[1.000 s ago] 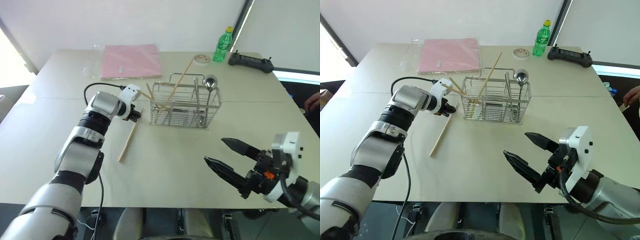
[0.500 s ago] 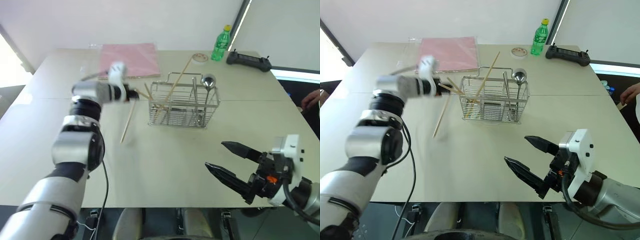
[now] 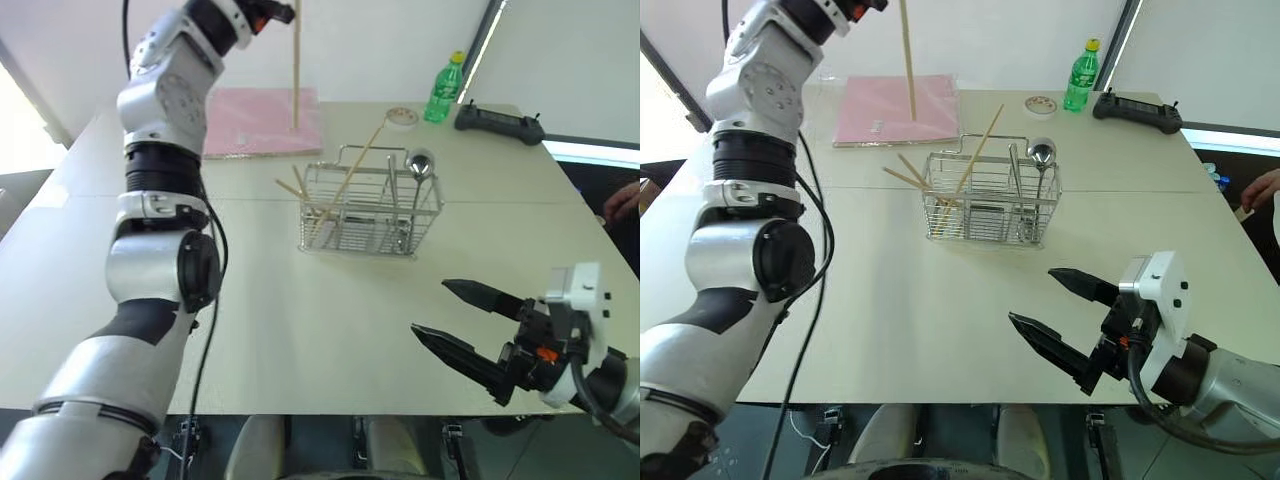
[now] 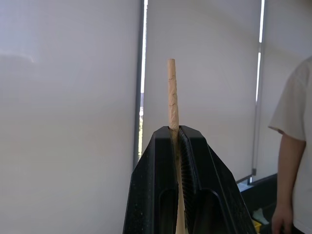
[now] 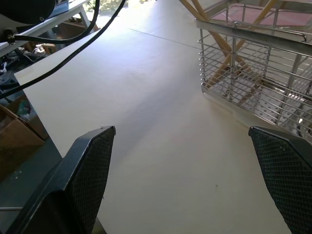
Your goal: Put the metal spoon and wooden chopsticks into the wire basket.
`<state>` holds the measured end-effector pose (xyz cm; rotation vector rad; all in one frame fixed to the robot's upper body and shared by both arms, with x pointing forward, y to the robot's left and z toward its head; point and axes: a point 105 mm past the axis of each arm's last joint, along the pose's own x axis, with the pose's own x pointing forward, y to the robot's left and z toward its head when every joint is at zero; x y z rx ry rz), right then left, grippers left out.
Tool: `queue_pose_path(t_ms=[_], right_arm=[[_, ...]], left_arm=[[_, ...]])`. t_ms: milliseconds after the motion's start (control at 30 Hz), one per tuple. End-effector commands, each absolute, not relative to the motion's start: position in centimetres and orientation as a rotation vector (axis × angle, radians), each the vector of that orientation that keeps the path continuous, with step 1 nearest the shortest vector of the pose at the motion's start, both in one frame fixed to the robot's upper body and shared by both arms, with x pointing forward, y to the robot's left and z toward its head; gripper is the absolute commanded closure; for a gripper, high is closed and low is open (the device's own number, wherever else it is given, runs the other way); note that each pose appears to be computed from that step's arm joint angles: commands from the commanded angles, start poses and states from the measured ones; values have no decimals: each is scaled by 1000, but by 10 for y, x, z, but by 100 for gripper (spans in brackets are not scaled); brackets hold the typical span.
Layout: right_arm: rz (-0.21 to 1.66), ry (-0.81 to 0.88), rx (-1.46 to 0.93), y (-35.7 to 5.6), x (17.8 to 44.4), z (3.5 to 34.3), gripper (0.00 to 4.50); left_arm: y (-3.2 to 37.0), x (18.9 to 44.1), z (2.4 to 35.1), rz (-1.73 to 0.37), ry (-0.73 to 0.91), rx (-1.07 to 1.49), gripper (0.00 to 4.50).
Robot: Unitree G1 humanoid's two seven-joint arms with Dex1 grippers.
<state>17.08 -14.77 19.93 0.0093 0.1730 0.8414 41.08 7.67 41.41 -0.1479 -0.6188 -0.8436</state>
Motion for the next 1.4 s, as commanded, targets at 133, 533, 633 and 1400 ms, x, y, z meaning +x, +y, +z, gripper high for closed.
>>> queue_pose_path(t_ms=[133,533,633,1400], right_arm=[[833,157,28,-145,165,201,0],[808,149,41,-147,162,204,0],[803,143,40,-148,162,205,0],[681,120,-95,-203,187,226,0]], left_arm=[[64,404,420,-887,-633,-177,444],[31,409,343,-981,-442,-193,444],[31,409,336,-952,-443,-215,377],[133,373,358,-1144,-302,288,10]])
